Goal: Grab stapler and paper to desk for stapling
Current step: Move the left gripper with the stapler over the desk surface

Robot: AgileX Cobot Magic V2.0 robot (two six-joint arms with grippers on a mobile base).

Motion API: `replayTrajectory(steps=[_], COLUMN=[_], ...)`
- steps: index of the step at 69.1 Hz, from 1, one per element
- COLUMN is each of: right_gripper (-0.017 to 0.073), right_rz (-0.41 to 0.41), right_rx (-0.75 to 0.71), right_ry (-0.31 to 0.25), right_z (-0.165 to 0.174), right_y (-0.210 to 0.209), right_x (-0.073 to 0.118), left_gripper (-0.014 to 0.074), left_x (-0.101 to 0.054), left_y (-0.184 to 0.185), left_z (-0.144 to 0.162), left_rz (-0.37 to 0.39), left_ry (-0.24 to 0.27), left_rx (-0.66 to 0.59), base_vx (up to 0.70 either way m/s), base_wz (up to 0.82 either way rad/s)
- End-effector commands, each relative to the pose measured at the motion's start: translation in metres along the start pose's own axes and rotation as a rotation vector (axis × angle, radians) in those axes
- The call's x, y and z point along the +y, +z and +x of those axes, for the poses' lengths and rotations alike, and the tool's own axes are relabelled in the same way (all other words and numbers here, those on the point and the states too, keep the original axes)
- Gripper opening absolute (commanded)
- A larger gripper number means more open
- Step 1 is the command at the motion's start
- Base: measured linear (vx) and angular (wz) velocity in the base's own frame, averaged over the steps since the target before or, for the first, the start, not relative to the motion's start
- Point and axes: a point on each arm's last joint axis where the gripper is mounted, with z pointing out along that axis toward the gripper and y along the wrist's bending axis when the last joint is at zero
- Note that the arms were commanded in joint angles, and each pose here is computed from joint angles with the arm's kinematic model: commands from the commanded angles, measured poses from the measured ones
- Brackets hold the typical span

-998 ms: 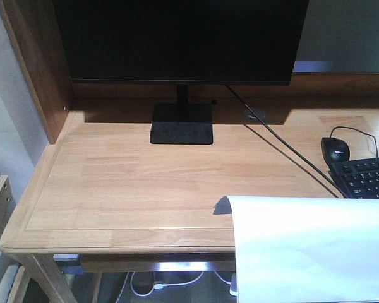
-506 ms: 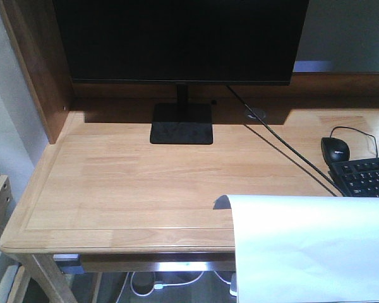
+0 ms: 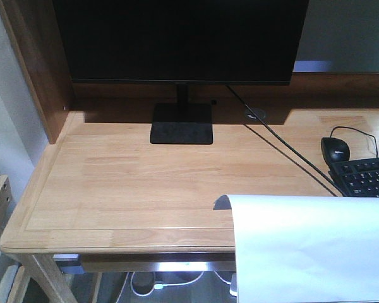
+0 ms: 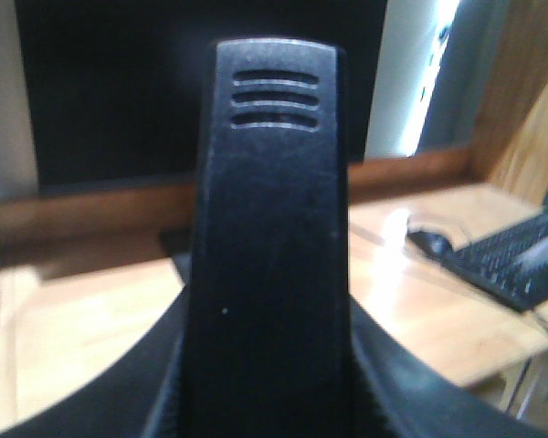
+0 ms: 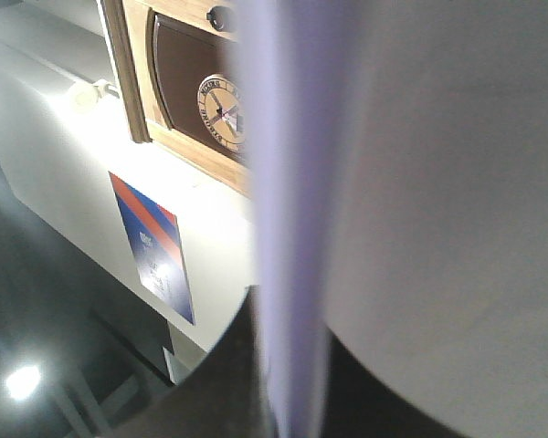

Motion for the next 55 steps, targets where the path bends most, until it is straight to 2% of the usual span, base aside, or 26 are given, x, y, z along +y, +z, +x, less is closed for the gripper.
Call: replayTrajectory(steps=[1,13,26,38,47,55], right_gripper=[-0.0005,-0.0005,-0.0005,-0.0005,-0.0005,-0.0005], right_rz=[-0.074,-0.074,-0.074,-0.074,-0.074,-0.074], right_rx=[0.0,0.0,0.0,0.0,0.0,0.0], right_ry=[-0.006,-0.006,-0.006,-0.006,-0.006,-0.006], right_z=[-0.002,-0.002,-0.002,-0.002,-0.002,-0.002], right_y=[0.003,0.003,0.003,0.003,0.003,0.003], right_x=[0.013,0.013,0.013,0.013,0.013,0.013], left_gripper=[-0.0006,-0.0006,-0.0006,-0.0006,-0.0006,-0.0006], left_x=[-0.005,-0.01,-0.015,-0.018,-0.02,-0.02], left_y=[0.006,0.039,0.088,0.137,0.167,0.188], left_z=[-0.029,-0.056,-0.078,-0.078,-0.073,-0.063], left_rz=[0.042,0.044,0.022,0.022,0.039,0.044], left_ry=[-0.008,0.001,0.082,0.087,0.088,0.088], left_rx=[-0.178,-0.157,-0.04,0.04,0.008,0.032], base_vx=[0.0,0.0,0.0,0.0,0.0,0.0], base_wz=[0.0,0.0,0.0,0.0,0.0,0.0])
